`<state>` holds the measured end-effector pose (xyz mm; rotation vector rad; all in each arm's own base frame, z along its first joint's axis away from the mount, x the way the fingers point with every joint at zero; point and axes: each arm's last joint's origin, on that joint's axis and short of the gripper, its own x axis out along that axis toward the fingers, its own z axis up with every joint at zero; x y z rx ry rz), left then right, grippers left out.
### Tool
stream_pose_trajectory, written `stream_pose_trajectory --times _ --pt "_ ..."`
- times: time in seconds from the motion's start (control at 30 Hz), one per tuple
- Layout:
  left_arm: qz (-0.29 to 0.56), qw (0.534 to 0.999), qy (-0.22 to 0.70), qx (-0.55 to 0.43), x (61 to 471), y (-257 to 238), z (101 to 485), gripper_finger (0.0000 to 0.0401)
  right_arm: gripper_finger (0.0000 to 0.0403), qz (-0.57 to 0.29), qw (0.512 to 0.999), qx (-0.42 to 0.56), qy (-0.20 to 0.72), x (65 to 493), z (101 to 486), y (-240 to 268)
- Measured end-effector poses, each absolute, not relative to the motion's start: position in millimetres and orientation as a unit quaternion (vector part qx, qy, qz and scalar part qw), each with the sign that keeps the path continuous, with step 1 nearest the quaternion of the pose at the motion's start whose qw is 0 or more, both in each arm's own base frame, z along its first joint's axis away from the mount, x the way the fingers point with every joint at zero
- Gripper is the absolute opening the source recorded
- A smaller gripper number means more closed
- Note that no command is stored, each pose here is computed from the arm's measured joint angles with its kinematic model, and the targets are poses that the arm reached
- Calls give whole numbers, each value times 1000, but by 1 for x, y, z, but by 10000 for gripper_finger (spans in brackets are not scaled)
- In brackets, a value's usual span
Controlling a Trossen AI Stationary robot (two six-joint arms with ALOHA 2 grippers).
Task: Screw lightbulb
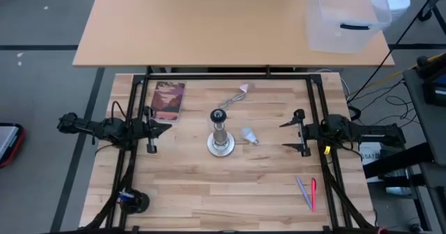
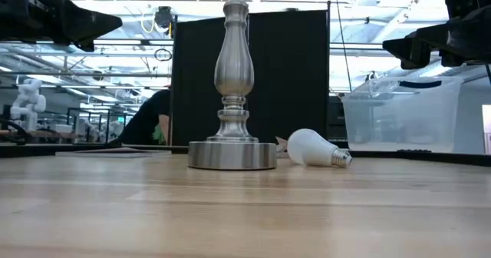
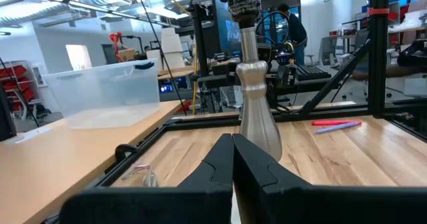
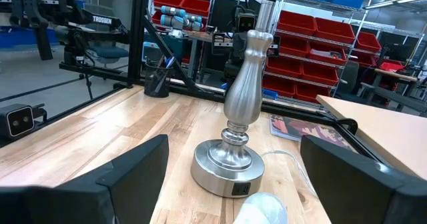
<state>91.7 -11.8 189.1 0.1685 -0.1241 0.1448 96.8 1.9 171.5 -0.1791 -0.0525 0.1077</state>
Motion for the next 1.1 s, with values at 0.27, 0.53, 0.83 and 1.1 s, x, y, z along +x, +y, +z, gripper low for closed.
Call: stream_pose_trajectory --times 0.27,0.53,0.83,1.1 --pt "72 992 -62 84 92 -12 189 0 334 54 994 -90 -26 97 172 2" --pt "72 992 -62 84 92 -12 189 0 334 54 994 -89 -26 97 172 2" --pt "75 988 -82 105 91 -12 193 0 334 54 994 -89 -26 97 172 2" --pt "32 955 -292 -30 76 -11 230 0 334 54 994 -90 -26 97 172 2"
